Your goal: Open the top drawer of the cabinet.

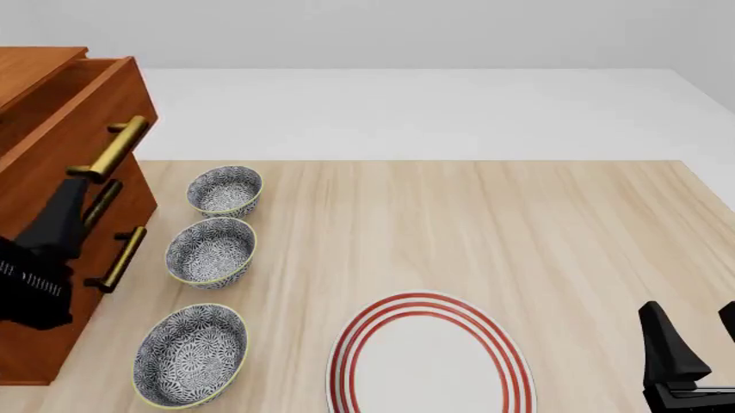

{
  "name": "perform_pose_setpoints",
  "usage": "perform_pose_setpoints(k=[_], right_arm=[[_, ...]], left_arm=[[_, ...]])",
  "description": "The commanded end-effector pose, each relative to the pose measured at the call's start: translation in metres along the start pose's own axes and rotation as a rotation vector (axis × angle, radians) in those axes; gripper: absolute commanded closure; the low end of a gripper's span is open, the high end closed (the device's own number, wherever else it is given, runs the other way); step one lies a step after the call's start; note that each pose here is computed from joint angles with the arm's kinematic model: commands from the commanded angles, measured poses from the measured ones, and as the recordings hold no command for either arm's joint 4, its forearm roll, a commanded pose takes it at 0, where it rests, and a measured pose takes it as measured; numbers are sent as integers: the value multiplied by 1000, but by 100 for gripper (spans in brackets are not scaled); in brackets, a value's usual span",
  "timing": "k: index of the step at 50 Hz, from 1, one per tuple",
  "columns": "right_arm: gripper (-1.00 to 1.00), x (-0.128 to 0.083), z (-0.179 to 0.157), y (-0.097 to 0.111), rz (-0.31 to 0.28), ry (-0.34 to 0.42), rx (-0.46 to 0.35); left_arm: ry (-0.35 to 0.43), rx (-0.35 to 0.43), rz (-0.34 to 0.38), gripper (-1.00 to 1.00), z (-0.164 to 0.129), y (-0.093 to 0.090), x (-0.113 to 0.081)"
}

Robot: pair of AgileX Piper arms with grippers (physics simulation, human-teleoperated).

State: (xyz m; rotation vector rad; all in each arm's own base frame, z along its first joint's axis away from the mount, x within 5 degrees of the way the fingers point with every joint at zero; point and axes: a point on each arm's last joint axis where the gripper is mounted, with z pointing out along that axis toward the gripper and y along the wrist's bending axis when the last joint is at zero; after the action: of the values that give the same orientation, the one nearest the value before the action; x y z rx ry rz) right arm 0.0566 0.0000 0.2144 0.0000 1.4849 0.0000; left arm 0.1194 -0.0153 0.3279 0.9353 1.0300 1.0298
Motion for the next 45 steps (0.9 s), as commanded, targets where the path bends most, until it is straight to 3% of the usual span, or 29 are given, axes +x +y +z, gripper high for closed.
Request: perform_pose_setpoints(k=[1,3,5,6,8,13,14,15,17,18,19,20,21,22,27,30,31,35,37,39,41,43,45], right_arm=[[-100,0,0,0,0,0,0],[-100,0,0,0,0,0,0],[-100,0,0,0,0,0,0],[-100,0,0,0,0,0,0],[-100,0,0,0,0,0,0],[-100,0,0,0,0,0,0],[-100,0,0,0,0,0,0],[-100,0,0,0,0,0,0],[-100,0,0,0,0,0,0],[-100,0,0,0,0,0,0],[-100,0,0,0,0,0,0],[-100,0,0,0,0,0,0],[-100,0,0,0,0,0,0],[-100,0,0,0,0,0,0],[-100,0,0,0,0,0,0],[-100,0,0,0,0,0,0],[-100,0,0,0,0,0,0],[-100,0,0,0,0,0,0],[-100,0,0,0,0,0,0],[-100,0,0,0,0,0,0],[-100,0,0,0,0,0,0],[-100,0,0,0,0,0,0],[-100,0,0,0,0,0,0]], left_arm=[[-68,-75,-122,-100,-23,34,-12],[-83,-66,-161,-100,-27,38,-14],[-95,-67,-132,-100,-29,30,-13],[-110,-41,-203,-100,-33,36,-16],[-104,-26,-176,-100,-32,27,-14],[-83,-27,-323,-100,-36,54,-17],[-83,-27,-323,-100,-36,54,-17],[-78,-42,-379,-100,-40,67,-19],[-74,-31,-416,-100,-42,73,-20],[-65,-47,-478,-100,-46,84,-21],[-67,-37,-468,-100,-46,81,-21],[-40,-57,-620,-100,-49,105,-24],[-55,-37,-589,-100,-51,100,-24],[-47,-68,-698,-100,-54,118,-27],[-24,-96,-838,-100,-58,146,-32],[-16,-39,-845,-100,-56,144,-32],[9,-38,-943,-100,-55,154,-34],[1,-15,-942,-100,-60,156,-35],[-5,-78,-962,-100,-66,166,-37],[47,-58,-1078,-100,-56,176,-39],[56,30,-1046,-100,-51,175,-39],[83,43,-1122,-100,-44,188,-42],[79,83,-1112,-100,-42,191,-43]])
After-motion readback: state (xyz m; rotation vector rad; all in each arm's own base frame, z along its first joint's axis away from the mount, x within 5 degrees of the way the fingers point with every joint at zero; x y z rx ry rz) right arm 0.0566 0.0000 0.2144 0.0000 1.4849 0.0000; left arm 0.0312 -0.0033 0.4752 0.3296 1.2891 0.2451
